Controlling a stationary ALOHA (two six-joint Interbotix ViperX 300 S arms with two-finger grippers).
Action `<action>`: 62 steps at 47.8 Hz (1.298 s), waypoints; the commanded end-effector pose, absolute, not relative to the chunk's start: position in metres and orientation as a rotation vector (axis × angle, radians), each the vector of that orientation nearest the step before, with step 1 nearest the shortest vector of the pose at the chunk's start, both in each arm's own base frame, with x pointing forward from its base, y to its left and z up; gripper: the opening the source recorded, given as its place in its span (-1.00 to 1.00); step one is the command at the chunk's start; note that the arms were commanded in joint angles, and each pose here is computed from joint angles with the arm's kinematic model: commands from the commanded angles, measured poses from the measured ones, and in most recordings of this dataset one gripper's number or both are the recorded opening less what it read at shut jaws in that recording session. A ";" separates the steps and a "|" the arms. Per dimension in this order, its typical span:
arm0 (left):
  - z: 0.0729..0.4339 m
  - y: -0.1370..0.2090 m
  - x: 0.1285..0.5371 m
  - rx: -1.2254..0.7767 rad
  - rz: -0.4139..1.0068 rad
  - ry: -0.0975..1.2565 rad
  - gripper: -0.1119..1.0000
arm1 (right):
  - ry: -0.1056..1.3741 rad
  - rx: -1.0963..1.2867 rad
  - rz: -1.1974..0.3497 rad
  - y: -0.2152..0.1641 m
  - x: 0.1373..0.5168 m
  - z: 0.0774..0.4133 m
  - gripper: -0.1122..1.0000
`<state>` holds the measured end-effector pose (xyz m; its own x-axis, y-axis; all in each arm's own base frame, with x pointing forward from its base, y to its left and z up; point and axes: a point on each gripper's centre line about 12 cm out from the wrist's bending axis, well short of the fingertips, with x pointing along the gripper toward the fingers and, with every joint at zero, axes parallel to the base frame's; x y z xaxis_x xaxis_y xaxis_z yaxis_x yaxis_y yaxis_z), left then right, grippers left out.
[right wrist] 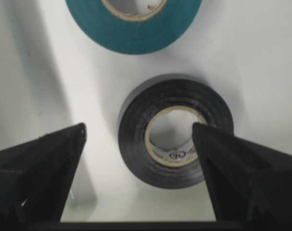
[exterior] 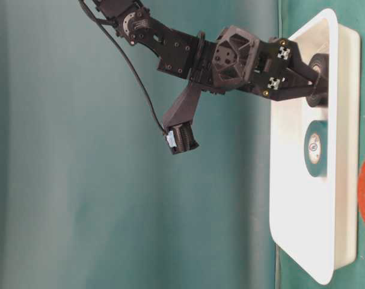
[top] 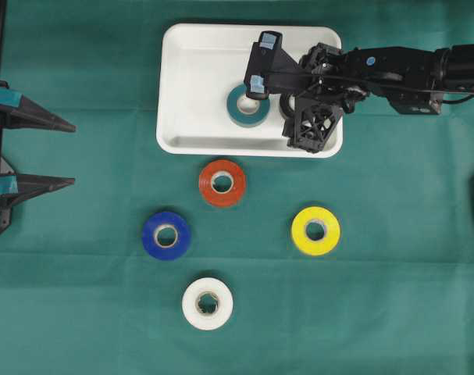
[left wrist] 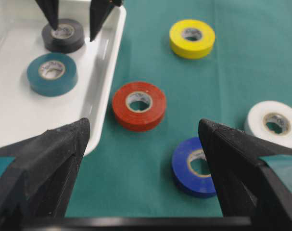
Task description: Pick up the tape from a random location and place it into the white case.
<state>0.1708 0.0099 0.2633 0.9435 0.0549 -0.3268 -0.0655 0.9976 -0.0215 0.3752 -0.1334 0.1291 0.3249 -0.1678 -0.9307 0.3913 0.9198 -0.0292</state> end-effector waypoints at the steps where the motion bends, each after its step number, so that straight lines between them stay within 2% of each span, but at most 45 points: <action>1: 0.266 0.010 0.173 -0.034 0.061 0.327 0.84 | 1.156 0.211 -0.374 -0.135 0.378 0.140 0.79; 14: 0.266 0.010 0.173 -0.034 0.061 0.326 0.84 | 1.144 0.205 -0.376 -0.135 0.375 0.156 0.69; 39: 0.267 0.010 0.173 -0.033 0.060 0.326 0.84 | 1.114 0.166 -0.418 -0.132 0.349 0.246 0.68; 54: 0.266 0.010 0.173 -0.034 0.061 0.327 0.85 | 1.068 0.162 -0.416 -0.133 0.353 0.249 0.68; 62: 0.266 0.010 0.173 -0.033 0.060 0.326 0.84 | 1.064 0.161 -0.390 -0.120 0.357 0.249 0.68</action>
